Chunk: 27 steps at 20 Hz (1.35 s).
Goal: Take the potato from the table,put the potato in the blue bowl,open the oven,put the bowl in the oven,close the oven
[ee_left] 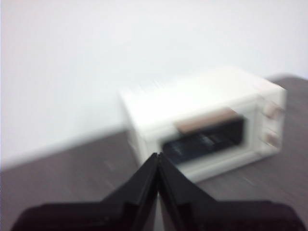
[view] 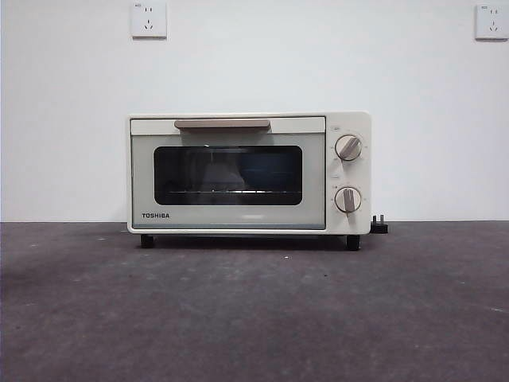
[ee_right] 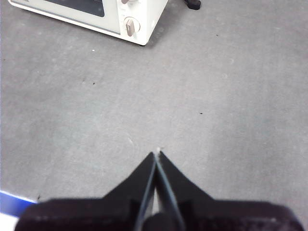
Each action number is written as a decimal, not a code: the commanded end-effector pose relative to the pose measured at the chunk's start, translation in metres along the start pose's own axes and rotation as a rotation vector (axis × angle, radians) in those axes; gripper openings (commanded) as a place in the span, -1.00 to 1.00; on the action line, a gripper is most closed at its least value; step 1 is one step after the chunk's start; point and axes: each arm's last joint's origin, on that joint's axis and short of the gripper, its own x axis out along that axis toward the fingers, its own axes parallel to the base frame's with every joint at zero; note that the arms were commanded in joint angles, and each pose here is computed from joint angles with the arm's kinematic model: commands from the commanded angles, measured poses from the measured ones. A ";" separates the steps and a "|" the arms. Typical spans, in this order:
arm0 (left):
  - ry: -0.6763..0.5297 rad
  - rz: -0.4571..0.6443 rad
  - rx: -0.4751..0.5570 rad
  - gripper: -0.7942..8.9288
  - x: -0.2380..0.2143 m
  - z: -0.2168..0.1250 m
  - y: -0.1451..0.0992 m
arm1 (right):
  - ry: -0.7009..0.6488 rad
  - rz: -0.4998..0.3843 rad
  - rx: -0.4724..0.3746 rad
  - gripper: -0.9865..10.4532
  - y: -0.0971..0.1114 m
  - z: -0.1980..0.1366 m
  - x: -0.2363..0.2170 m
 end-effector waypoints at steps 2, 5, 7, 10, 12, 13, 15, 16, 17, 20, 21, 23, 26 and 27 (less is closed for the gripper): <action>-0.120 0.075 0.045 -0.84 0.008 -0.063 -0.003 | 0.026 -0.007 0.004 -0.83 0.000 -0.003 0.002; -0.059 0.214 -0.051 -0.85 0.014 -0.123 -0.006 | 0.026 -0.007 0.004 -0.83 0.000 -0.002 0.002; -0.011 0.248 -0.100 -0.85 0.017 -0.155 -0.008 | 0.026 -0.007 0.004 -0.83 0.000 -0.002 0.002; 0.019 0.252 -0.159 -0.85 0.021 -0.192 -0.013 | 0.026 -0.007 0.004 -0.83 0.000 -0.002 0.002; 0.068 0.260 -0.205 -0.85 0.019 -0.207 -0.015 | 0.026 -0.007 0.004 -0.83 0.000 -0.002 0.002; 0.102 0.277 -0.209 -0.84 0.019 -0.210 -0.015 | 0.026 -0.007 0.004 -0.83 0.000 -0.002 0.002; 0.110 0.286 -0.205 -0.84 0.019 -0.211 -0.015 | 0.027 -0.006 0.003 -0.83 0.000 -0.002 0.002; 0.110 0.285 -0.204 -0.84 0.019 -0.211 -0.015 | 0.027 -0.007 0.004 -0.83 0.000 -0.002 0.002; 0.103 0.285 -0.212 -0.84 0.019 -0.210 -0.015 | 0.027 -0.006 0.003 -0.83 0.000 -0.002 0.002; 0.101 0.286 -0.211 -0.84 0.019 -0.210 -0.015 | 0.027 -0.007 0.004 -0.83 0.000 -0.002 0.002; 0.104 0.286 -0.212 -0.85 0.019 -0.210 -0.015 | 0.027 -0.006 0.003 -0.83 0.000 -0.002 0.002; 0.111 0.285 -0.213 -0.84 0.019 -0.211 -0.015 | 0.027 -0.006 0.003 -0.83 0.000 -0.002 0.002; 0.120 0.285 -0.214 -0.84 0.020 -0.212 -0.015 | 0.027 -0.007 0.004 -0.83 0.000 -0.002 0.002; 0.123 0.285 -0.215 -0.84 0.020 -0.212 -0.015 | 0.027 -0.006 0.003 -0.83 0.000 -0.002 0.002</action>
